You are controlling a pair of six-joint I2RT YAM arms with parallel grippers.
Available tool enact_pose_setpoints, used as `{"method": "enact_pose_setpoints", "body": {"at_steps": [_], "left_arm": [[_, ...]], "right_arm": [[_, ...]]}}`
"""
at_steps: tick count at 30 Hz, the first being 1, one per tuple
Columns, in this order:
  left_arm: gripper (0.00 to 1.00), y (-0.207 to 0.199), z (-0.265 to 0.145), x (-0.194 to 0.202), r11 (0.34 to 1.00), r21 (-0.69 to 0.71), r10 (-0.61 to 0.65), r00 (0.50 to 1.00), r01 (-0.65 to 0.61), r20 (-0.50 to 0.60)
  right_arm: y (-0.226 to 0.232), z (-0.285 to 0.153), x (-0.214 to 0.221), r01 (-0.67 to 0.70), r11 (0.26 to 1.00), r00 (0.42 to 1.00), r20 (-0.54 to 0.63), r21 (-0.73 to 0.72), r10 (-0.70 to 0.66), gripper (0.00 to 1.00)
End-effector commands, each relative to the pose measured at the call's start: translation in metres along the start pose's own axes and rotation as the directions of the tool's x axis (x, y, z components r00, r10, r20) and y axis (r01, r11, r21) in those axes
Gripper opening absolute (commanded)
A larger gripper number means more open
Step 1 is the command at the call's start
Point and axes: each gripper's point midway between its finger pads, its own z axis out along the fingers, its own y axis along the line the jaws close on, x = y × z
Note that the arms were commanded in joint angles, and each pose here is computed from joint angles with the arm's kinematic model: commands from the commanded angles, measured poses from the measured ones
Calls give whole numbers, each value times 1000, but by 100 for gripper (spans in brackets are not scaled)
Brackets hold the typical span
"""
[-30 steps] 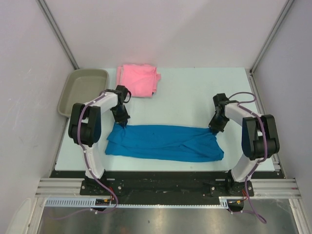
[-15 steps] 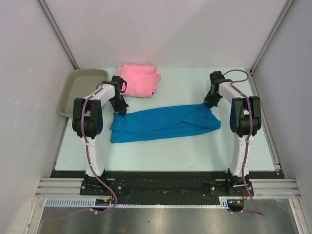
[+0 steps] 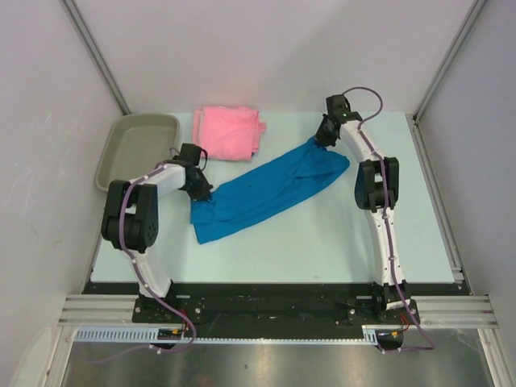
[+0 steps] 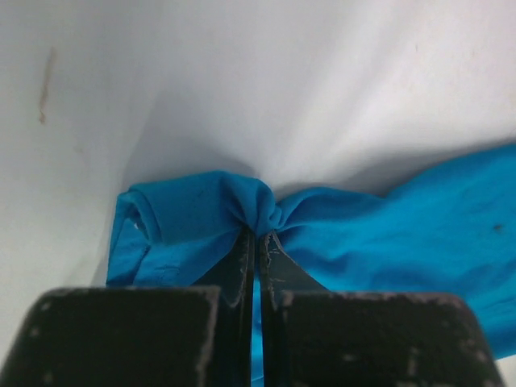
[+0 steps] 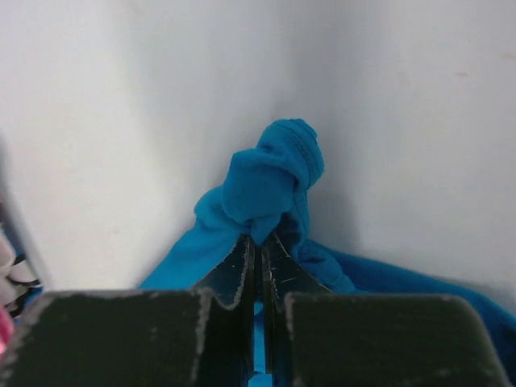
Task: Fold and stack the t-shirts
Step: Fold the tshirt
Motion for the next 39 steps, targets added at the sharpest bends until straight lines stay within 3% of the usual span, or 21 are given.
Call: {"method": "enact_pose_setpoints", "body": {"at_steps": [1,9,15,16,19,20,21,22,24,25,26,27,28,29,32,33,34,36,39], "left_arm": [[0,14,-3,80,998,-50,38,985,-47,-168],[0,2,-24,141,993,-28,111,976,-118,-186],[1,17,-35,142,989,-74,117,983,-128,-140],[4,19,-37,139,988,-85,118,984,-130,-132],[40,24,-48,130,986,-107,117,989,-126,-86],[86,29,-53,127,984,-135,109,991,-118,-73],[100,24,-61,121,987,-120,104,993,-109,-47],[100,21,-65,116,988,-112,108,994,-111,-28],[100,17,-80,101,986,-120,119,993,-116,21],[100,14,-90,93,986,-115,123,991,-117,51],[100,16,-98,88,983,-131,136,989,-127,61],[100,6,-108,78,986,-107,141,985,-131,96],[100,1,-117,73,987,-83,147,983,-138,114],[100,1,-122,72,985,-78,160,980,-152,115],[100,-14,-139,65,980,-21,200,971,-199,128],[100,-19,-146,61,978,-4,207,967,-209,145],[100,-20,-150,57,974,-5,224,961,-226,164],[100,-22,-163,46,973,2,224,950,-230,217],[100,-29,-174,33,967,29,237,936,-253,258]], "right_arm": [[50,-3,-5,40,983,999,21,-180,-37,0],[81,10,-3,59,954,998,42,-294,-49,0],[86,2,-13,78,952,995,82,-295,-56,0],[87,-3,-16,83,951,994,93,-297,-58,5],[90,-17,-29,115,950,987,142,-291,-76,45],[88,-17,-31,120,952,985,153,-282,-79,53],[85,-22,-38,129,956,980,182,-262,-83,65],[85,-27,-44,137,957,975,203,-257,-86,85],[83,-52,-63,169,963,953,285,-211,-105,96],[78,-60,-67,177,968,944,309,-176,-116,100],[91,-106,-93,198,965,904,413,-174,-111,100],[66,-99,-79,185,979,904,406,-85,-135,100],[67,-118,-82,203,977,881,446,-64,-154,100],[71,-169,-103,194,980,827,545,-53,-134,100],[51,-193,-66,201,979,821,541,24,-181,100],[59,-234,-65,208,978,797,581,-4,-167,100],[45,-225,-36,215,976,825,531,25,-195,100],[58,-258,-1,246,968,840,509,-43,-191,100],[59,-253,87,270,954,919,330,-135,-213,100]]}}
